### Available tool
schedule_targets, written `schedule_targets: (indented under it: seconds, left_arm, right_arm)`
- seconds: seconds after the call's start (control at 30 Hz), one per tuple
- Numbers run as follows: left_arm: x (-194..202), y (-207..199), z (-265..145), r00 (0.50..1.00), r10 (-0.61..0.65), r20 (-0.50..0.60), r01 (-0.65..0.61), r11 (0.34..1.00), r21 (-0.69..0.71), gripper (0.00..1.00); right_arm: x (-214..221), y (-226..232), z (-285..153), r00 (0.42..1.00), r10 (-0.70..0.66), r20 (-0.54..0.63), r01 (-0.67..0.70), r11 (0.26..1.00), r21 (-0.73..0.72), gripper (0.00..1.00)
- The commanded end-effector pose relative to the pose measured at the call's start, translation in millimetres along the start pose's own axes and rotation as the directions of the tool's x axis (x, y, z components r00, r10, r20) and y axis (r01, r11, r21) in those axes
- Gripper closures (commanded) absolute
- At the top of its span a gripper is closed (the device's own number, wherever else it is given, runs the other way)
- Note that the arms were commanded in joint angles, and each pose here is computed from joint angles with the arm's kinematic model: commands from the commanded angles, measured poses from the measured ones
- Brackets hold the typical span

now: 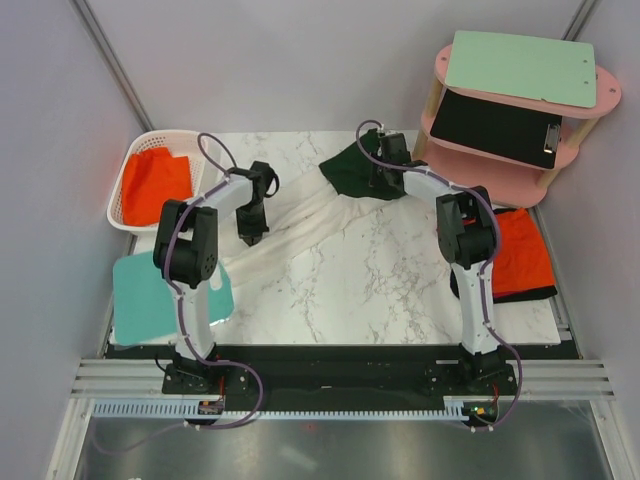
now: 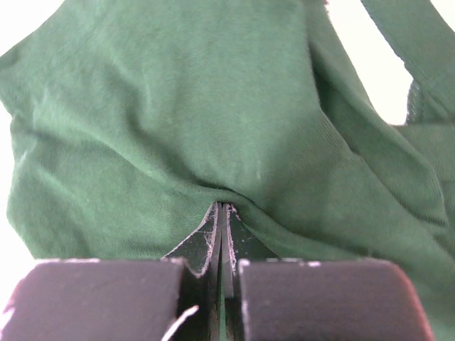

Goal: Fold and stack the t-shirts
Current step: Fold the tshirt

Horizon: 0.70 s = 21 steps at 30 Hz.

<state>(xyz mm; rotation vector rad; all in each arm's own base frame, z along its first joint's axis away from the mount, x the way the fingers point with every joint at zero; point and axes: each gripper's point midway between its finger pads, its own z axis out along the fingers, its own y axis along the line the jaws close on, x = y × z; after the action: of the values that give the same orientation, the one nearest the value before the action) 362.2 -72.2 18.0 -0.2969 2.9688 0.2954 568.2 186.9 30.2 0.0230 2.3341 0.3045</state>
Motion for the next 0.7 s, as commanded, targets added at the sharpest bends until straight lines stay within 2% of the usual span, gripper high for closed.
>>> schedule_targets:
  seconds: [0.0, 0.2, 0.33, 0.47, 0.6, 0.67]
  left_arm:
    - [40, -25, -27, 0.993, 0.114, -0.040, -0.111, 0.991, 0.080, 0.98]
    - [95, -51, -39, 0.979, 0.181, -0.090, -0.167, 0.975, 0.143, 0.98]
    - [124, -49, -41, 0.975, 0.190, -0.118, -0.169, 0.971, 0.171, 0.98]
    - [111, -36, -64, 0.989, 0.145, -0.025, -0.140, 0.979, 0.151, 0.98]
    - [80, -29, -102, 0.990, 0.084, 0.116, -0.103, 0.981, 0.165, 0.98]
    - [63, -23, -114, 0.984, 0.062, 0.167, -0.088, 0.985, 0.150, 0.98]
  right_arm:
    - [2, 6, 17, 0.999, -0.043, -0.024, 0.042, 0.998, -0.040, 1.00]
    - [-27, 22, 37, 0.997, -0.071, 0.031, 0.074, 0.993, -0.089, 1.00]
    - [-49, 34, 43, 0.994, -0.082, 0.078, 0.091, 0.988, -0.124, 1.00]
    - [-78, 51, 22, 0.984, -0.092, 0.156, 0.118, 0.979, -0.165, 1.00]
    - [-119, 68, -41, 0.955, -0.083, 0.285, 0.144, 0.969, -0.199, 1.00]
    - [-126, 71, -65, 0.948, -0.065, 0.313, 0.136, 0.968, -0.210, 1.00]
